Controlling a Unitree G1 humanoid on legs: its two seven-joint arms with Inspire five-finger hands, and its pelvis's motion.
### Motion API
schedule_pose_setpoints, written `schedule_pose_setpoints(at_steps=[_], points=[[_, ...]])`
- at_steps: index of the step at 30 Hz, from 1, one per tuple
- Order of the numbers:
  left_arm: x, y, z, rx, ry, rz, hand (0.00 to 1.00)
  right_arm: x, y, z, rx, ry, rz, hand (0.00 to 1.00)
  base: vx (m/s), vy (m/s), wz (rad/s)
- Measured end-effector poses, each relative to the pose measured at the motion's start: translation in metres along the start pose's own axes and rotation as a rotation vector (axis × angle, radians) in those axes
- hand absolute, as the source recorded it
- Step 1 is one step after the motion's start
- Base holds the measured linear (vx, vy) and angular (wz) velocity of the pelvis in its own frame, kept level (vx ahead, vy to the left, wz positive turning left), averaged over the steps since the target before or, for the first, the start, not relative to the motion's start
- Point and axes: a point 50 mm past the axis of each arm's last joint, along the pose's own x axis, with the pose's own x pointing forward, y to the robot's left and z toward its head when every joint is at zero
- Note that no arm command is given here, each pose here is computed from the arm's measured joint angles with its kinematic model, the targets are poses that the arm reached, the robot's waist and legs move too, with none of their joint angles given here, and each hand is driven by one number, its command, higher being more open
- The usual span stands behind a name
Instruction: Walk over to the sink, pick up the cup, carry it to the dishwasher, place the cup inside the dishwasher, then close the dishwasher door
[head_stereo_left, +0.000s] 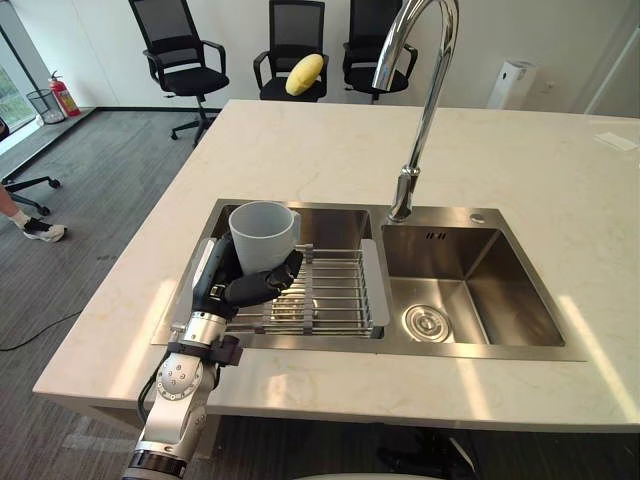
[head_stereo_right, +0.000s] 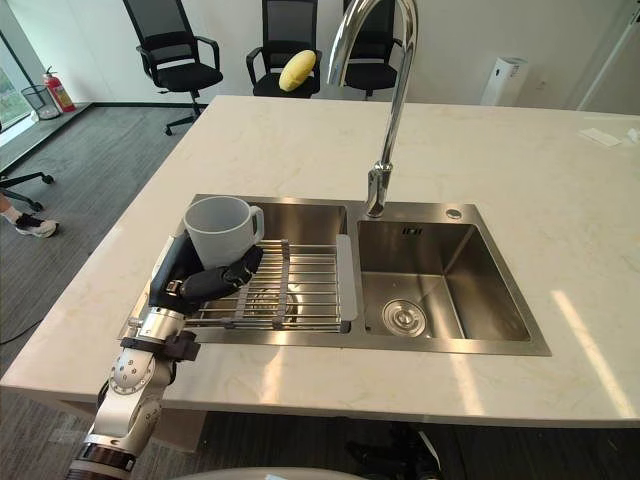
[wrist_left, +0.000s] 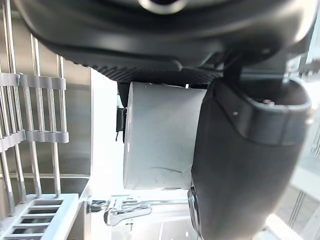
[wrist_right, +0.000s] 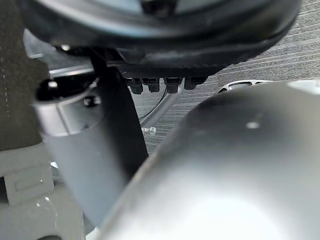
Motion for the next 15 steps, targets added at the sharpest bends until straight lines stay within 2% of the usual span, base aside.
schedule_pose_setpoints(at_steps=[8,15], points=[[-0.016,0.000,0.006,-0.027,-0.040,0.027,0.00,0.002,-0.001,0.003,-0.004,-0.006,-0.005,1.00,-0.01,0.006,-0.06],[-0.014,-0.012,0.021,-0.086,-0.139,0.075,0.00,0.002,-0.002,0.005,-0.004,-0.019,-0.011,1.00,-0.01,0.051,-0.13]])
